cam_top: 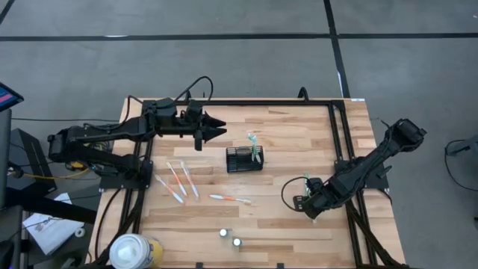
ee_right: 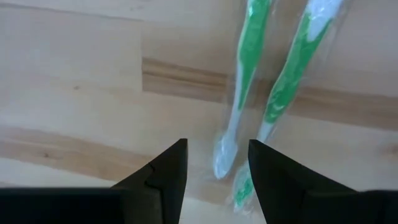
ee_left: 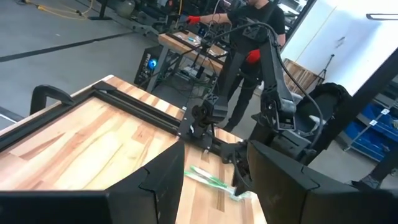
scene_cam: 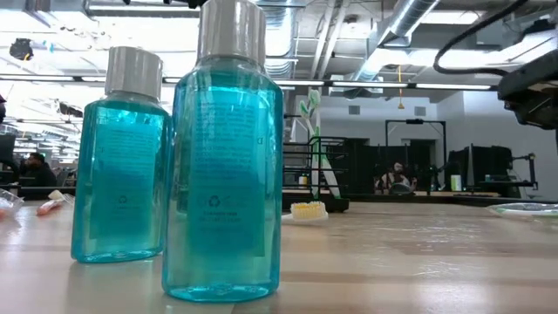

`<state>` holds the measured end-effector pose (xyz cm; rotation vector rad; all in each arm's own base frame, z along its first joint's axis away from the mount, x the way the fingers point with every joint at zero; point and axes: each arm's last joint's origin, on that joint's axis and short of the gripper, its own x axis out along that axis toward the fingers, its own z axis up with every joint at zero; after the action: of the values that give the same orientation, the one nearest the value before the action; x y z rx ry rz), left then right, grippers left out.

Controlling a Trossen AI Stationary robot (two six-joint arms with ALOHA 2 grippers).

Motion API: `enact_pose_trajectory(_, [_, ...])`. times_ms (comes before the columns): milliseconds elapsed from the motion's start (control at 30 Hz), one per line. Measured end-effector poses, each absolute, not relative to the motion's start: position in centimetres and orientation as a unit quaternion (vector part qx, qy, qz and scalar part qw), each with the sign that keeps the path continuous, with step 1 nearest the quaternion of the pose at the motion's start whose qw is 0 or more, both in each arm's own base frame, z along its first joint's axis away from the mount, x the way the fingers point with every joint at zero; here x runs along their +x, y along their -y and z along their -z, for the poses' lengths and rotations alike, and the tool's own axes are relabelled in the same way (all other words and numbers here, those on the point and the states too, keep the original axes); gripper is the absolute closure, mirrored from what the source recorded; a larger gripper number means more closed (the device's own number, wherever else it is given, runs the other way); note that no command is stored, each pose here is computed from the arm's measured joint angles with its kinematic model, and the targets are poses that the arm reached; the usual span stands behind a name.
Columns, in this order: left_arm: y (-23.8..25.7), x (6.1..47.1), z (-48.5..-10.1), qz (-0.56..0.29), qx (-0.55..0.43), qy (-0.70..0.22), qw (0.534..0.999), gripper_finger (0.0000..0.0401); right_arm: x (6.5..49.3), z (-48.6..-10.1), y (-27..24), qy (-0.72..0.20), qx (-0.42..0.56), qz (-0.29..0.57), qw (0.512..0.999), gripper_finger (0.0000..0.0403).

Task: Pick & Place toothbrushing station
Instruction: Put the left green toothbrush into the wire organizer

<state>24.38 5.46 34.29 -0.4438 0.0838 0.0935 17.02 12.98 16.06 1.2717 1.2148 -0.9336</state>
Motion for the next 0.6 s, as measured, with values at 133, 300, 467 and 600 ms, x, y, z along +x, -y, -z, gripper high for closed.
enact_pose_trajectory(133, [-5.5, 24.4, -34.3, -0.046, -0.22, -0.042, 0.974, 0.0229, 16.9, -15.9, -12.9, -0.512, 0.534, 0.397, 0.544, 0.0247])
enact_pose_trajectory(300, [-5.5, 24.4, -34.3, -0.046, -0.22, -0.042, 0.974, 0.0229, 17.1, -15.9, -12.5, -0.493, 0.536, 0.409, 0.549, 0.0257])
enact_pose_trajectory(467, [-5.4, 24.4, -34.3, -0.035, -0.22, -0.044, 0.974, 0.0229, 18.0, -14.8, -12.2, -0.486, 0.529, 0.43, 0.547, 0.0272])
enact_pose_trajectory(600, [-5.4, 24.4, -34.3, -0.035, -0.221, -0.045, 0.974, 0.0229, 19.5, -13.4, -12.8, -0.483, 0.544, 0.407, 0.553, 0.0274])
